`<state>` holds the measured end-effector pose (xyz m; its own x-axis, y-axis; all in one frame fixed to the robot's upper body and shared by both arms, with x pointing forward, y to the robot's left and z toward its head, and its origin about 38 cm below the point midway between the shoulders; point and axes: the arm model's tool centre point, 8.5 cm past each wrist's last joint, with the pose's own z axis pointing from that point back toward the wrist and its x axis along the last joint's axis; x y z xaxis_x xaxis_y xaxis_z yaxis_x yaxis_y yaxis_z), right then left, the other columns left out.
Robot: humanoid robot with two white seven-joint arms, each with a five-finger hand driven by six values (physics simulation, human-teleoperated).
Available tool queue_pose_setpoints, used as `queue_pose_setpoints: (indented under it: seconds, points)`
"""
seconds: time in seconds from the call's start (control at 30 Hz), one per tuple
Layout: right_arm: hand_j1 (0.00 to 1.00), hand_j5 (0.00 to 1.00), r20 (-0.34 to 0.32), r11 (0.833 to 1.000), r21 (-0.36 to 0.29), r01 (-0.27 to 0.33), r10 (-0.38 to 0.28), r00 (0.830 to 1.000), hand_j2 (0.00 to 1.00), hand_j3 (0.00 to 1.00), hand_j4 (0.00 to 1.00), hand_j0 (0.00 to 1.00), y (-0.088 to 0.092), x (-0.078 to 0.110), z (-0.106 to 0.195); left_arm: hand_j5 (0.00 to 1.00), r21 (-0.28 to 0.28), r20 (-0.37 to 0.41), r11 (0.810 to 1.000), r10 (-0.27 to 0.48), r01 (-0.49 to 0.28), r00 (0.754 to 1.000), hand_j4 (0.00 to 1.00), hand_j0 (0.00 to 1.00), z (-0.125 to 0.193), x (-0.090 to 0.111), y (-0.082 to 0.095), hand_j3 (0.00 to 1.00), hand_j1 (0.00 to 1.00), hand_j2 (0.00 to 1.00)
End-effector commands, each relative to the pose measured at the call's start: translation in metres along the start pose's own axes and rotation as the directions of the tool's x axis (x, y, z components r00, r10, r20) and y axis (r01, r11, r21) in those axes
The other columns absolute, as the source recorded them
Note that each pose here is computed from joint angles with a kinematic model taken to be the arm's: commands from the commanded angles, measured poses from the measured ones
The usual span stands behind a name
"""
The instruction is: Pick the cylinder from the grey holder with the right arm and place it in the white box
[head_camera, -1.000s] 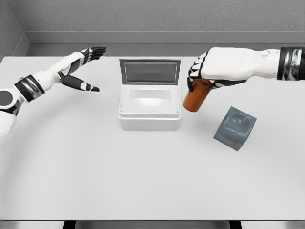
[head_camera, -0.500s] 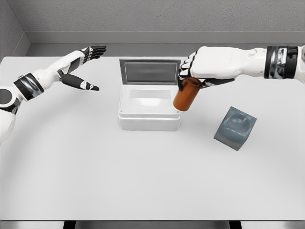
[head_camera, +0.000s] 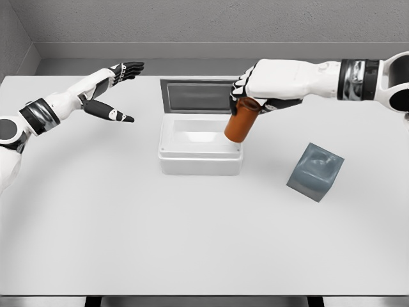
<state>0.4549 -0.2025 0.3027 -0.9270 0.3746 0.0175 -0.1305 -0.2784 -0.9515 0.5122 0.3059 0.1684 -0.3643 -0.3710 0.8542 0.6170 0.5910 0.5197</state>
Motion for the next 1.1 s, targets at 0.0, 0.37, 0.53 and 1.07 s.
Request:
queue_pose_setpoints:
  seconds: [0.0, 0.37, 0.53, 1.07]
  points:
    - [0.42, 0.42, -0.008, 1.000, 0.001, 0.012, -0.012, 1.000, 0.42, 0.42, 0.42, 0.42, 0.003, -0.004, -0.006, 1.00, 0.005, 0.003, 1.000, 0.006, -0.006, 1.000, 1.00, 1.00, 0.000, 0.000, 0.001, 1.00, 1.00, 1.00]
    - [0.42, 0.42, -0.048, 0.999, 0.012, 0.047, -0.047, 0.998, 0.42, 0.42, 0.42, 0.42, 0.011, -0.022, -0.025, 1.00, 0.005, 0.003, 1.000, 0.006, -0.006, 1.000, 1.00, 1.00, 0.000, 0.000, 0.001, 1.00, 1.00, 1.00]
    - [0.43, 0.43, -0.069, 0.998, 0.014, 0.059, -0.058, 0.996, 0.43, 0.43, 0.43, 0.43, 0.011, -0.030, -0.024, 1.00, 0.005, 0.003, 1.000, 0.006, -0.006, 1.000, 1.00, 1.00, 0.000, 0.000, 0.001, 1.00, 1.00, 1.00]
    - [0.81, 0.81, -0.068, 0.998, 0.007, 0.062, -0.061, 0.996, 0.81, 0.81, 0.81, 0.81, 0.010, -0.031, -0.033, 1.00, 0.005, 0.003, 1.000, 0.006, -0.006, 1.000, 1.00, 1.00, 0.000, 0.000, 0.001, 1.00, 1.00, 1.00]
